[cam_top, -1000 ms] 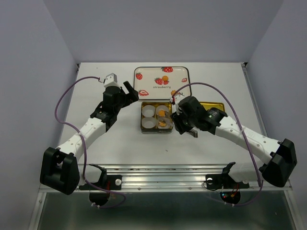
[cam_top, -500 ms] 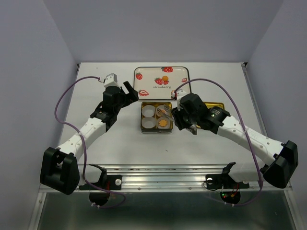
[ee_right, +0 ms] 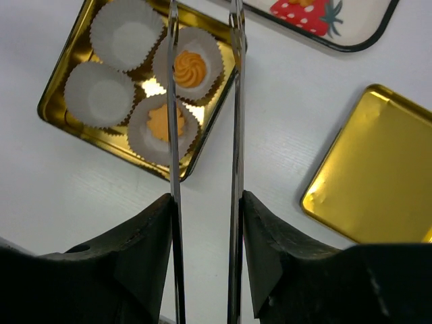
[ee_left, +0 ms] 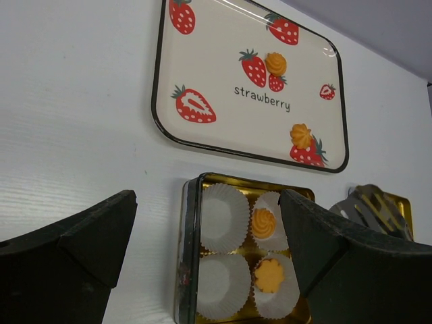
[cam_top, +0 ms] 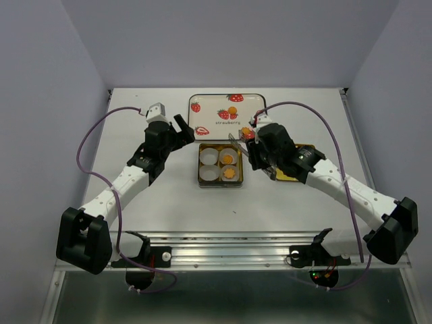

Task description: Pack the cookies

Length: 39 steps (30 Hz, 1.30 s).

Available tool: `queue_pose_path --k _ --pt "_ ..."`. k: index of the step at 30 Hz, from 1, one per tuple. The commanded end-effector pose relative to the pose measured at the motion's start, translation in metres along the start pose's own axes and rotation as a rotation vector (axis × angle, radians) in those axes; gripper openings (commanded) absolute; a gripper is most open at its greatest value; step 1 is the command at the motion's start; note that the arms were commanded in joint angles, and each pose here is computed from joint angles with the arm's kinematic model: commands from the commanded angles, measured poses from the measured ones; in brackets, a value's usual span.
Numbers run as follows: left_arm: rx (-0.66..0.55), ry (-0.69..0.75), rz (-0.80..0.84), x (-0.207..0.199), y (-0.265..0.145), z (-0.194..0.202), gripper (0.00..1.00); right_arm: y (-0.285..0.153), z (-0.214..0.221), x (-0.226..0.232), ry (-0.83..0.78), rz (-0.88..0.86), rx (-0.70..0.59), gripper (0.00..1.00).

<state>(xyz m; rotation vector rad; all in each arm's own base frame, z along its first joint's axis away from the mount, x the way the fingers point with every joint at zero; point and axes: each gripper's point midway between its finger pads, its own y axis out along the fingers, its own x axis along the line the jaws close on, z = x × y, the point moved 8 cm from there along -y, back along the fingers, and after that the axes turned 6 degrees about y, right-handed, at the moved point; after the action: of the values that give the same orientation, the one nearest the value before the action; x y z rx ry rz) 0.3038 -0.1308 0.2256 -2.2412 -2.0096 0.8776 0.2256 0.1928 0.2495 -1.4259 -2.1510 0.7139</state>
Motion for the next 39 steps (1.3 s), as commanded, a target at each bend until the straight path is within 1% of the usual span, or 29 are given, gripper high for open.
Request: queue_pose_path --k 1,2,4,6,7,8,9,14,19,20,27,28,31,32,35,39 --pt "-0.073 0.02 0.015 -0.01 -0.002 -0.022 0.99 0.006 -0.05 -0.011 0.082 0.054 -0.186 0.49" --pt "-0.075 0.023 0.013 -0.01 -0.002 -0.023 0.99 0.011 -0.056 -0.023 0.107 0.075 -0.193 0.49" --pt "-0.067 0.03 0.0 -0.009 0.0 -0.022 0.99 0.015 -0.068 -0.031 0.129 0.065 -0.218 0.48" --pt "-0.068 0.036 -0.008 -0.008 0.001 -0.022 0.99 0.024 -0.08 -0.036 0.118 0.074 -0.238 0.48" --pt "-0.068 0.036 -0.008 -0.008 0.001 -0.023 0.99 0.03 -0.078 -0.037 0.109 0.082 -0.224 0.49" --pt "-0.07 0.04 -0.011 -0.008 0.002 -0.023 0.99 0.031 -0.087 -0.036 0.107 0.088 -0.241 0.48" --pt "-0.072 0.042 -0.015 -0.007 0.003 -0.023 0.99 0.043 -0.087 -0.039 0.089 0.1 -0.218 0.48" --pt "-0.081 0.052 -0.044 -0.002 0.008 -0.027 0.99 0.067 -0.107 -0.046 0.077 0.112 -0.209 0.49" --pt "-0.101 0.055 -0.065 0.006 0.013 -0.037 0.99 0.101 -0.101 -0.062 0.069 0.095 -0.138 0.48" --pt "-0.106 0.051 -0.081 0.013 0.015 -0.04 0.99 0.107 -0.099 -0.065 0.064 0.09 -0.127 0.49" --pt "-0.158 0.069 -0.067 0.038 0.032 -0.065 0.99 0.148 -0.097 -0.072 -0.009 0.063 -0.088 0.5" --pt "-0.162 0.089 -0.086 0.046 0.034 -0.067 0.99 0.151 -0.1 -0.076 -0.011 0.061 -0.089 0.5" --pt "-0.201 0.14 -0.099 0.052 0.038 -0.078 0.99 0.163 -0.096 -0.076 -0.042 0.044 -0.084 0.5" --pt "-0.203 0.186 -0.104 0.053 0.04 -0.08 0.99 0.165 -0.098 -0.074 -0.05 0.027 -0.089 0.5" --pt "-0.216 0.253 -0.088 0.052 0.048 -0.087 0.99 0.18 -0.096 -0.081 -0.06 0.049 -0.073 0.51" --pt "-0.224 0.287 -0.039 0.045 0.06 -0.095 0.99 0.19 -0.105 -0.078 -0.072 0.021 -0.083 0.51"
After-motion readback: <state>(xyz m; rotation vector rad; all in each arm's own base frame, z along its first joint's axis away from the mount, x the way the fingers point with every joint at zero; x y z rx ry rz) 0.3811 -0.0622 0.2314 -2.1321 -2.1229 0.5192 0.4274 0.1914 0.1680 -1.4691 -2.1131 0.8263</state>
